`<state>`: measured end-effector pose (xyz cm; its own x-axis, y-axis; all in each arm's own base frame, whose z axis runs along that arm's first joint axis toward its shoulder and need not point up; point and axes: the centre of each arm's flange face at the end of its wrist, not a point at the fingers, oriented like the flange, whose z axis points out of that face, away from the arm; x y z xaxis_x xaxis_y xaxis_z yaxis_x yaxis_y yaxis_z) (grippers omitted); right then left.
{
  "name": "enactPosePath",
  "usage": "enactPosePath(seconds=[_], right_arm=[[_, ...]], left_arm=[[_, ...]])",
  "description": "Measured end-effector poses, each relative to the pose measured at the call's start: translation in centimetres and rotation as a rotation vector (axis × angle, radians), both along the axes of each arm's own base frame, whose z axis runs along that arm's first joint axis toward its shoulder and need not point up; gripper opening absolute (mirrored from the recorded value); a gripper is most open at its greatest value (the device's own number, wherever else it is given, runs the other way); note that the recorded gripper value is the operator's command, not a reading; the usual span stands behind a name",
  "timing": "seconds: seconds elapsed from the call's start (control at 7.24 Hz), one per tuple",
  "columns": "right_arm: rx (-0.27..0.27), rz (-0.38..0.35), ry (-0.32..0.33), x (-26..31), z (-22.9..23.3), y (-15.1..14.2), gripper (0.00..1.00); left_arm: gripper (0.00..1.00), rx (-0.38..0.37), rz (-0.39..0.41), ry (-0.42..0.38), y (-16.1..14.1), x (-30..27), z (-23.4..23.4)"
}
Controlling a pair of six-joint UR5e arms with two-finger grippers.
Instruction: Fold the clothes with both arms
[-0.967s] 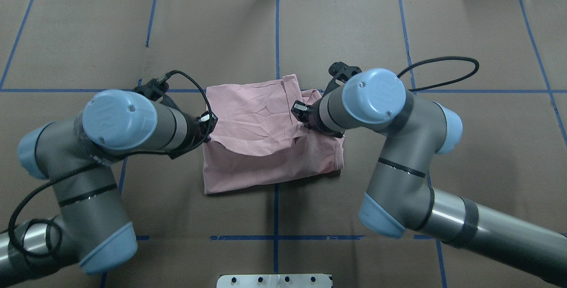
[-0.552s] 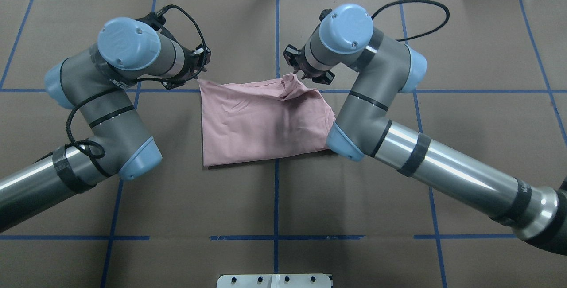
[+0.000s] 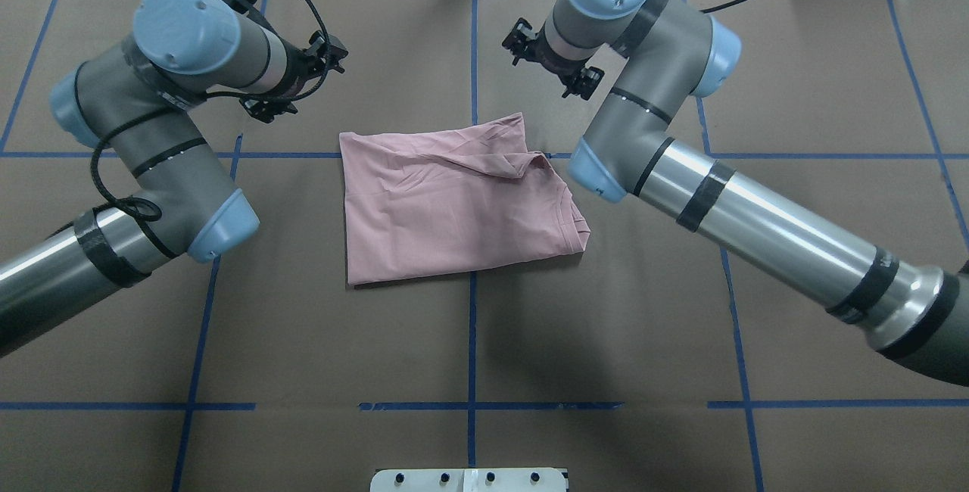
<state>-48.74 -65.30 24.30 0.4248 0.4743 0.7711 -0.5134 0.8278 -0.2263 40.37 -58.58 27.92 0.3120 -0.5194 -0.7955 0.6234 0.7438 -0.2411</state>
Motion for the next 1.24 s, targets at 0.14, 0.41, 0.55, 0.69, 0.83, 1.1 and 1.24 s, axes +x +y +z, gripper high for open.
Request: enactPosePath(seconds=[0.14, 0.41, 0.55, 0.69, 0.83, 1.1, 1.24], right_arm=[[-0.005, -0.021, -0.003, 3.1, 0.7, -1.7, 1.0], [0.034, -0.099, 0.037, 13.6, 4.8, -4.1, 1.0], [0.077, -0.165, 0.09, 20.4, 8.1, -4.2, 1.0], [0.125, -0.245, 0.146, 27.3, 11.7, -3.5, 1.0], [0.166, -0.333, 0.188, 33.9, 16.3, -1.8, 1.0], [0.233, -0.497, 0.229, 44.8, 27.5, 3.3, 1.0], [0.254, -0.552, 0.233, 49.5, 31.6, 6.1, 1.0]], left_arm=[[1.0, 0.031, 0.038, 0.002, -0.6, -2.4, -0.4], [1.0, 0.142, 0.12, -0.048, -1.4, -8.9, 0.7], [1.0, 0.203, 0.179, -0.1, -1.9, -13.6, 2.1], [1.0, 0.261, 0.245, -0.171, -2.6, -18.7, 3.7], [1.0, 0.309, 0.318, -0.256, -3.4, -24.1, 5.7], [1.0, 0.398, 0.491, -0.436, -3.5, -33.9, 11.6], [1.0, 0.438, 0.589, -0.509, -2.9, -38.0, 14.7]])
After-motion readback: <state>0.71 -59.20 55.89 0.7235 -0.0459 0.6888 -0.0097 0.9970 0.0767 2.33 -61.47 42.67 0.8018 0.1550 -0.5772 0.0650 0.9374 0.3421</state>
